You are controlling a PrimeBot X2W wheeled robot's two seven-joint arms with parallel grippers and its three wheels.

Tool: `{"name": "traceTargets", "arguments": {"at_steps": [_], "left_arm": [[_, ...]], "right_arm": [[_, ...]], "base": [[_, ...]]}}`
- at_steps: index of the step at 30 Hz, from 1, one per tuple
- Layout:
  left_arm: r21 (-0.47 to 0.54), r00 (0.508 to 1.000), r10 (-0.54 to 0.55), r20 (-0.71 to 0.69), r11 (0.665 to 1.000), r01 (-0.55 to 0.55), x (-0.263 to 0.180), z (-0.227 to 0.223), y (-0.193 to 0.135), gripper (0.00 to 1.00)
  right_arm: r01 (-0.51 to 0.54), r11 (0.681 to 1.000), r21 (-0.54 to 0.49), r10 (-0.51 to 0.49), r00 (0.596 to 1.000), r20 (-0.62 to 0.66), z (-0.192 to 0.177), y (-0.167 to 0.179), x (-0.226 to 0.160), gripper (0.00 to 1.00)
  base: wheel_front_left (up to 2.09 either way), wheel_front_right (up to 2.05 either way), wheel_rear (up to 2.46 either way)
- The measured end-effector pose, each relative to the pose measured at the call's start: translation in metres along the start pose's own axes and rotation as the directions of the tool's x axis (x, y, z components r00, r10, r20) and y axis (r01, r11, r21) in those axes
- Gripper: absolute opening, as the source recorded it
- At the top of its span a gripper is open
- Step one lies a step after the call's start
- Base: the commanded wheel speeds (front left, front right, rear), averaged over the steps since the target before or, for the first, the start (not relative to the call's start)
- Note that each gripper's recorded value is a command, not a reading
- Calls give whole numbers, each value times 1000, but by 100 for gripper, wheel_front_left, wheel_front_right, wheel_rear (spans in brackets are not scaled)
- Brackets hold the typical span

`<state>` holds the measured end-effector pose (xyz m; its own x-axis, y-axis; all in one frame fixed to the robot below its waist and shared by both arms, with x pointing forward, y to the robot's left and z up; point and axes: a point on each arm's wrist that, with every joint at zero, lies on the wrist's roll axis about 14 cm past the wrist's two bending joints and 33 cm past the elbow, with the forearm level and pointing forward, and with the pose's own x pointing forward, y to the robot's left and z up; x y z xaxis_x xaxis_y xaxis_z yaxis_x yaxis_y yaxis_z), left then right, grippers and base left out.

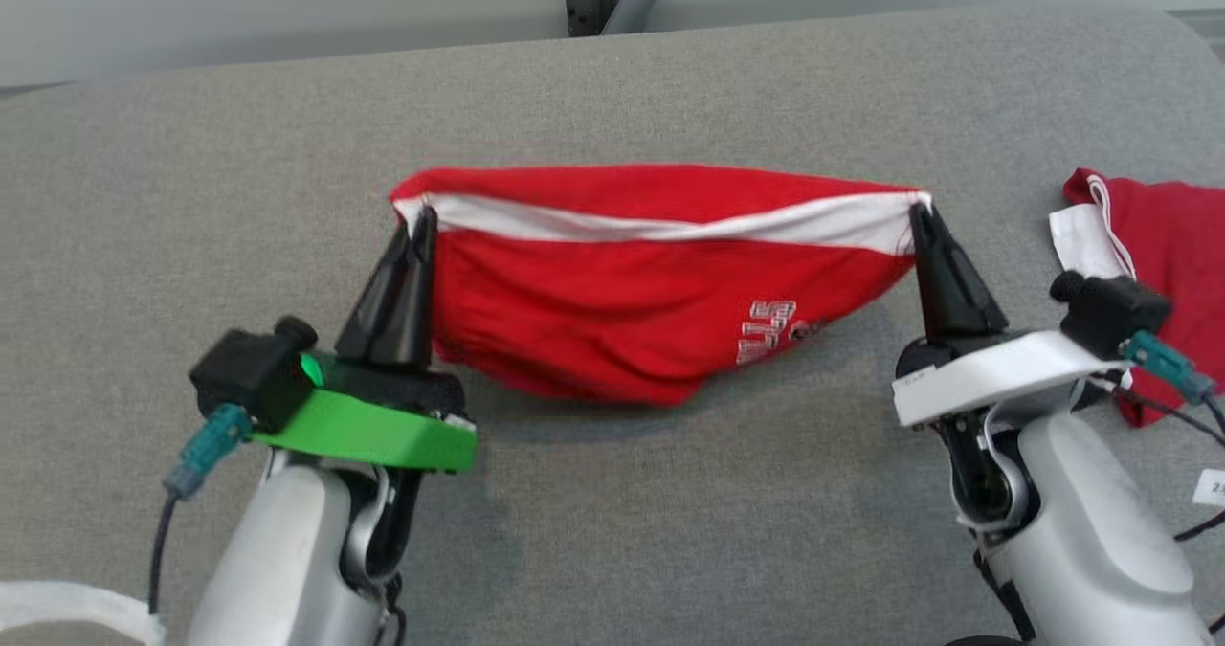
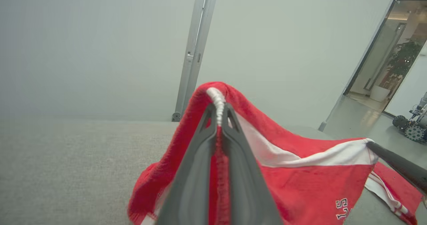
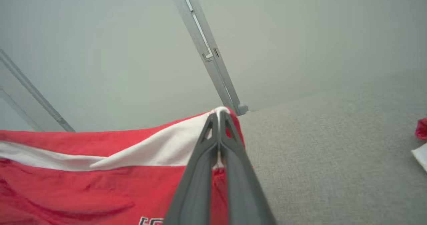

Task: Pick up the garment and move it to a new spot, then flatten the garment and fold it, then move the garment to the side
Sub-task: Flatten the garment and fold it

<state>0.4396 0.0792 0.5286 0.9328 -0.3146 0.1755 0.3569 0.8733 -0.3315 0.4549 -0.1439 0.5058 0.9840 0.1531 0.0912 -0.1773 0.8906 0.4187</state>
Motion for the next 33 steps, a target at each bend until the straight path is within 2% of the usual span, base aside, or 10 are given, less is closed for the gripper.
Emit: {"name": "traceTargets", "arguments": {"at_steps": [4,6,7,11,12,16,21,24,28,33], "left_arm": [[104,976,-148,161,986,133,20,72,-25,0],[169,955,-214,205,969,180,24,101,-34,0],[221,934,-259,248,953,205,28,131,-39,0],[281,914,-299,274,934,222,43,190,-40,0],[291,916,-298,267,932,219,48,196,-38,0],[319,933,-308,184,917,240,73,198,-37,0],[380,937,-341,72,878,291,115,171,-44,0],[386,949,-310,55,883,266,148,163,-28,0],[443,962,-274,1,863,245,186,138,-7,0],[531,954,-279,107,827,182,225,158,11,0]], "right_arm": [[-96,995,-27,99,980,175,69,28,15,0],[-134,990,-49,142,957,253,102,40,18,0],[-170,982,-85,188,931,314,132,51,18,0],[-216,964,-156,261,878,401,189,70,20,0],[-217,960,-176,271,875,401,196,72,24,0],[-213,950,-230,291,872,393,213,76,45,0],[-198,927,-320,304,894,328,205,76,88,0],[-171,912,-372,308,886,346,214,74,121,0],[-144,901,-409,296,894,337,205,69,166,0],[-45,886,-462,261,871,416,232,50,203,0]], "base": [[0,0,0],[0,0,0],[0,0,0],[0,0,0],[0,0,0],[0,0,0],[0,0,0],[0,0,0],[0,0,0],[0,0,0]]}}
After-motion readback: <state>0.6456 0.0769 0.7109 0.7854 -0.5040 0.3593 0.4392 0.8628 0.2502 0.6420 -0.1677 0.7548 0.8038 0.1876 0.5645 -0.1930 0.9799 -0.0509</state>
